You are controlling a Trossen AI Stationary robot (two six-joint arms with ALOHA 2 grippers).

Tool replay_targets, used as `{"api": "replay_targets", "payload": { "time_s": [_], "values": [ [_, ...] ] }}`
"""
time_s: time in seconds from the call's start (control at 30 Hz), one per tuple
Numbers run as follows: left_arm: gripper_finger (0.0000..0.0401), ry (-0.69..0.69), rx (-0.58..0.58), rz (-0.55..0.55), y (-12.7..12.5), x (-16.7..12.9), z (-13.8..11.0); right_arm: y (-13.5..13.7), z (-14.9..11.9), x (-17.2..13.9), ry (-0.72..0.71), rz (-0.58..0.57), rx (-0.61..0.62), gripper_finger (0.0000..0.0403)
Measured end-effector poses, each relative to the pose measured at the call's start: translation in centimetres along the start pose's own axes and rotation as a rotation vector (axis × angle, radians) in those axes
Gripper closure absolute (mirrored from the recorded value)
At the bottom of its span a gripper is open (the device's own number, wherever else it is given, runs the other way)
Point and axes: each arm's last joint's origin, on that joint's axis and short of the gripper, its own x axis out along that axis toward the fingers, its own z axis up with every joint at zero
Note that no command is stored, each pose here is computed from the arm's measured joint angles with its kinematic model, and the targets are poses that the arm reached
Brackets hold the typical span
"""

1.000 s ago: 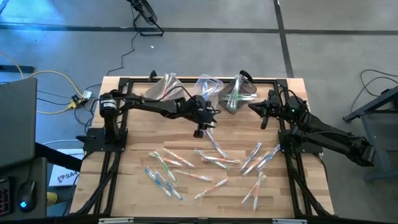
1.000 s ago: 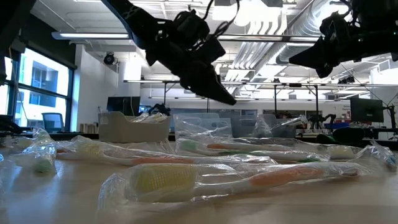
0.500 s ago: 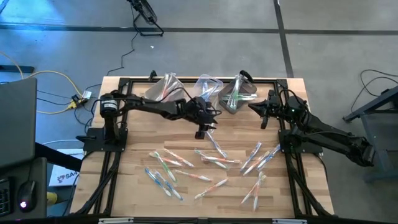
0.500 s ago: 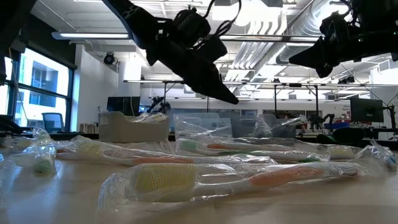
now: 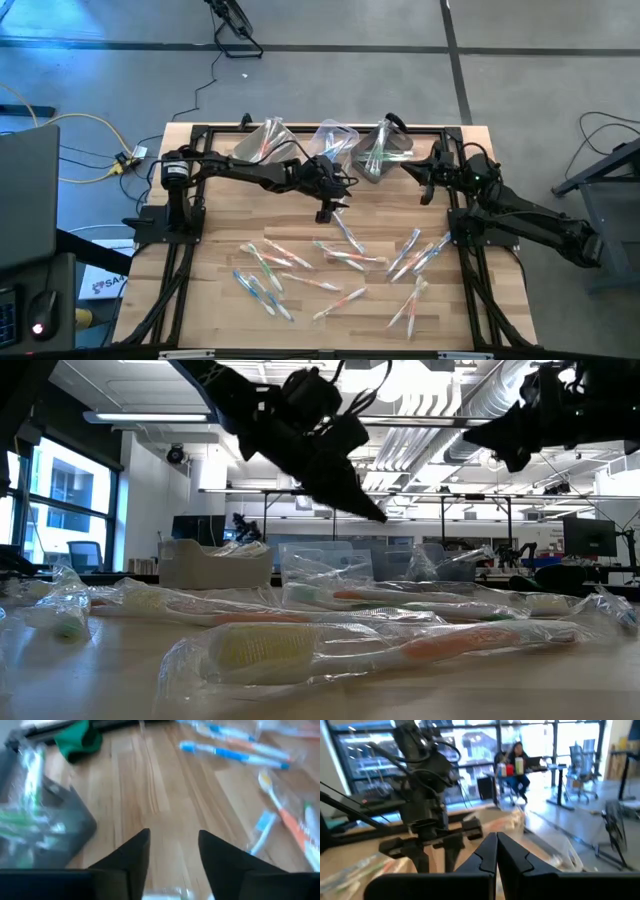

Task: Pick & Place Toothbrushes
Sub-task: Put the blue toothbrush into the transparent bin

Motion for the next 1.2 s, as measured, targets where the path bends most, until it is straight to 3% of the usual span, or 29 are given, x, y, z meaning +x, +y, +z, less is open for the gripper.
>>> {"api": "replay_targets", "payload": {
  "time_s": [0.17,0.4,0.5,0.8,1.2],
  "values": [
    [0.0207,-0.015,0.001,-0.009,0.2,-0.2,0.8,0.2,0.5,0.0,-0.052,0.045,-0.018,0.0401],
    [0.0216,-0.02,-0.13,-0.083,-0.1,-0.2,0.8,0.3,0.4,0.0,-0.034,0.092,0.031,0.0401],
    [0.0218,-0.004,-0.137,-0.095,-0.6,-0.1,0.8,0.4,0.2,0.0,-0.007,0.147,0.04,0.0401],
    [0.0219,0.048,-0.069,-0.118,-2.0,0.2,0.7,0.5,0.2,0.0,0.002,0.16,0.071,0.0401],
    [0.0219,0.164,0.102,-0.1,-2.8,0.2,-0.2,0.2,-1.7,-0.1,0.18,0.092,0.158,0.0401]
  ]
}}
